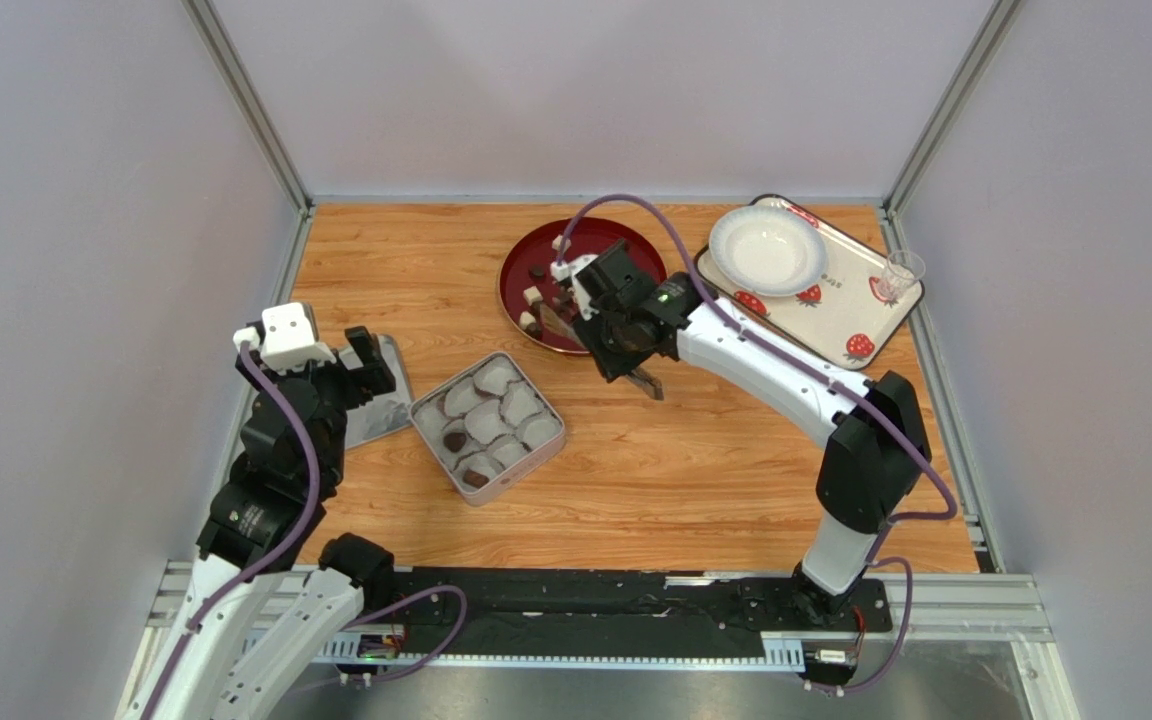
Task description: Pack the chocolate
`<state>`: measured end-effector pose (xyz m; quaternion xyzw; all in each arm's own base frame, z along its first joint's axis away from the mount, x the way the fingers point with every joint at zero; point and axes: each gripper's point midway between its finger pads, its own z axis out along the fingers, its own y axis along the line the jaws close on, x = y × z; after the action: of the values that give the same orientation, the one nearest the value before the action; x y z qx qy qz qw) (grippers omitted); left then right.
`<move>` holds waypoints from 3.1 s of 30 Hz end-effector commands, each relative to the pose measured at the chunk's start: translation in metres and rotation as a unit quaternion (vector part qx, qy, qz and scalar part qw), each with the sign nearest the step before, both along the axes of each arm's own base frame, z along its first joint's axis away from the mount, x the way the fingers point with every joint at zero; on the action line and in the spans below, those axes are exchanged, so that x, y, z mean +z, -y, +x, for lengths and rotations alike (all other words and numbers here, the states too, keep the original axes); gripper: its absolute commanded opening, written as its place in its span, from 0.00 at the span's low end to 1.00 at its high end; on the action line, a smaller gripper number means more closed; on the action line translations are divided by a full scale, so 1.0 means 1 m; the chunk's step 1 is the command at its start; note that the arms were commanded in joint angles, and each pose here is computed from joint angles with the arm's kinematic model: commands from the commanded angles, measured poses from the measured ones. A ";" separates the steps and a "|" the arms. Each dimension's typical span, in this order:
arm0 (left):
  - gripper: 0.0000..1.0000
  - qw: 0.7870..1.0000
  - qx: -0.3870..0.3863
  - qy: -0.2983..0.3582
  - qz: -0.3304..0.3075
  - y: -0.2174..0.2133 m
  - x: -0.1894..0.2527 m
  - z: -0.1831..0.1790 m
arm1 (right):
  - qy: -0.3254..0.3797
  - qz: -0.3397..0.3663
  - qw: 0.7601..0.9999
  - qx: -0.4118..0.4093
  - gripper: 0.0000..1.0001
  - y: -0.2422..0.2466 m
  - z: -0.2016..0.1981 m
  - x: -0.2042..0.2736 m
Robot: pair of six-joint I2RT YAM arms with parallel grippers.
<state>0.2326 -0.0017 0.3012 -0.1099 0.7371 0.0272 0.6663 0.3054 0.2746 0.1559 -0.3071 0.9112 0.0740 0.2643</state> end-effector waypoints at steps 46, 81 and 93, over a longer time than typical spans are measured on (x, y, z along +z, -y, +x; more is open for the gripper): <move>0.98 1.000 0.007 0.004 0.012 0.001 0.001 0.011 | -0.022 0.045 0.959 0.279 0.34 -0.174 -0.088 -0.036; 0.98 1.000 0.007 0.007 0.011 0.000 0.002 0.010 | 0.027 0.074 0.963 0.258 0.38 -0.172 -0.077 0.008; 0.98 1.000 0.002 0.017 0.003 0.000 0.007 0.005 | 0.079 0.057 0.986 0.132 0.32 -0.104 -0.013 0.046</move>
<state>0.2390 -0.0035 0.3000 -0.1070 0.7377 0.0326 0.6658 0.2484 0.4120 0.1642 -0.4819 0.8135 0.1669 0.2794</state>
